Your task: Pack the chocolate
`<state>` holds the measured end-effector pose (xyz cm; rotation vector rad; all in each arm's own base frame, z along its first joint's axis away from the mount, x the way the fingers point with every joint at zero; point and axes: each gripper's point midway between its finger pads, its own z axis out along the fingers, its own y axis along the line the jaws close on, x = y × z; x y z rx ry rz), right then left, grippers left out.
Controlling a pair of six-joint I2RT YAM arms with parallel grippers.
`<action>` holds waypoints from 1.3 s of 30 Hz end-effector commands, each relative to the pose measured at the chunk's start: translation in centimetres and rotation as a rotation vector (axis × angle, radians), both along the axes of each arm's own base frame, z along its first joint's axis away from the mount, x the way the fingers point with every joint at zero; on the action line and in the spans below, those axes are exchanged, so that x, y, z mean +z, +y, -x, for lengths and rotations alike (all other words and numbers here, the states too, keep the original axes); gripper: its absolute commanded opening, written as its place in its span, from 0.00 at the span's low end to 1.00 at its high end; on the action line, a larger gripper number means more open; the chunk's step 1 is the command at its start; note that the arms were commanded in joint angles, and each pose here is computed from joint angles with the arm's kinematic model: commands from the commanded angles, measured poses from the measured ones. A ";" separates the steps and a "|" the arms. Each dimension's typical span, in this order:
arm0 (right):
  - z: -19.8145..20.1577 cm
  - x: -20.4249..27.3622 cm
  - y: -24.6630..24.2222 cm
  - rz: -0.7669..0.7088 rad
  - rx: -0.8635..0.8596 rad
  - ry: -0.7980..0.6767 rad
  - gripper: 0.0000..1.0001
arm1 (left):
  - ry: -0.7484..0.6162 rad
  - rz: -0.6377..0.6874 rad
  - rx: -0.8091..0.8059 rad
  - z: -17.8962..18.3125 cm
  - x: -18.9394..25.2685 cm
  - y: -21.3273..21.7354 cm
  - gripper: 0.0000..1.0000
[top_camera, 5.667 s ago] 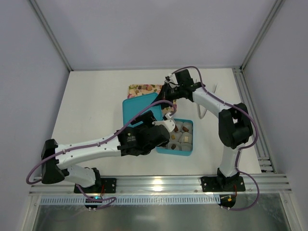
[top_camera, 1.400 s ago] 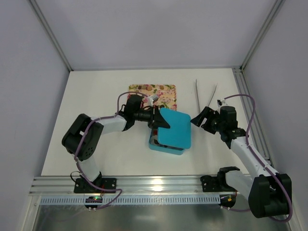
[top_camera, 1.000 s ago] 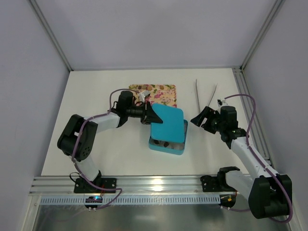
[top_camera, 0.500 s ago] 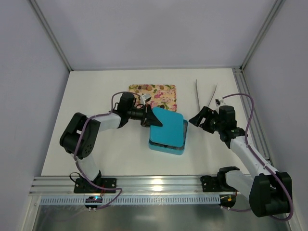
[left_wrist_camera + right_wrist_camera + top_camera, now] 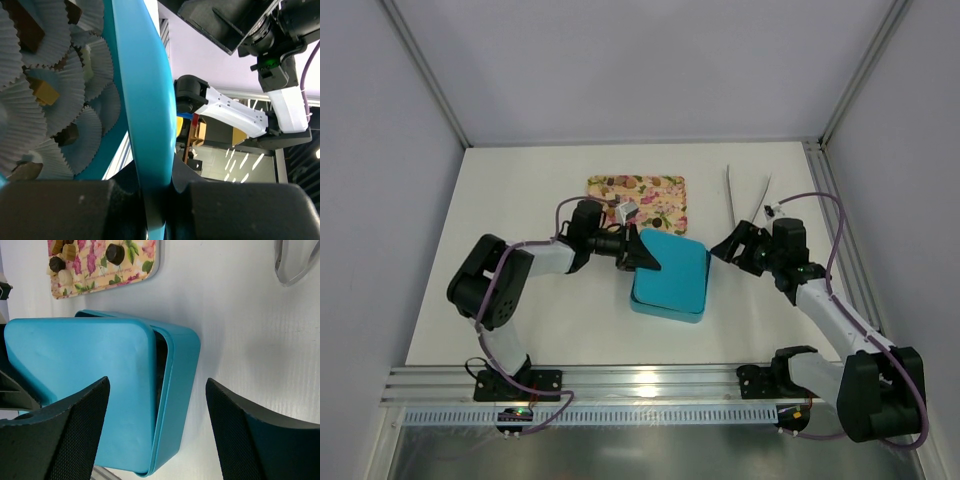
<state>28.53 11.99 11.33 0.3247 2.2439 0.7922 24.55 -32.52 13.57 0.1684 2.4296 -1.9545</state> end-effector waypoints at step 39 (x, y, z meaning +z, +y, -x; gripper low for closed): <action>-1.5 0.1 1.6 0.002 0.123 -0.026 0.78 | -0.039 0.021 0.091 0.1 1.9 -0.7 0.52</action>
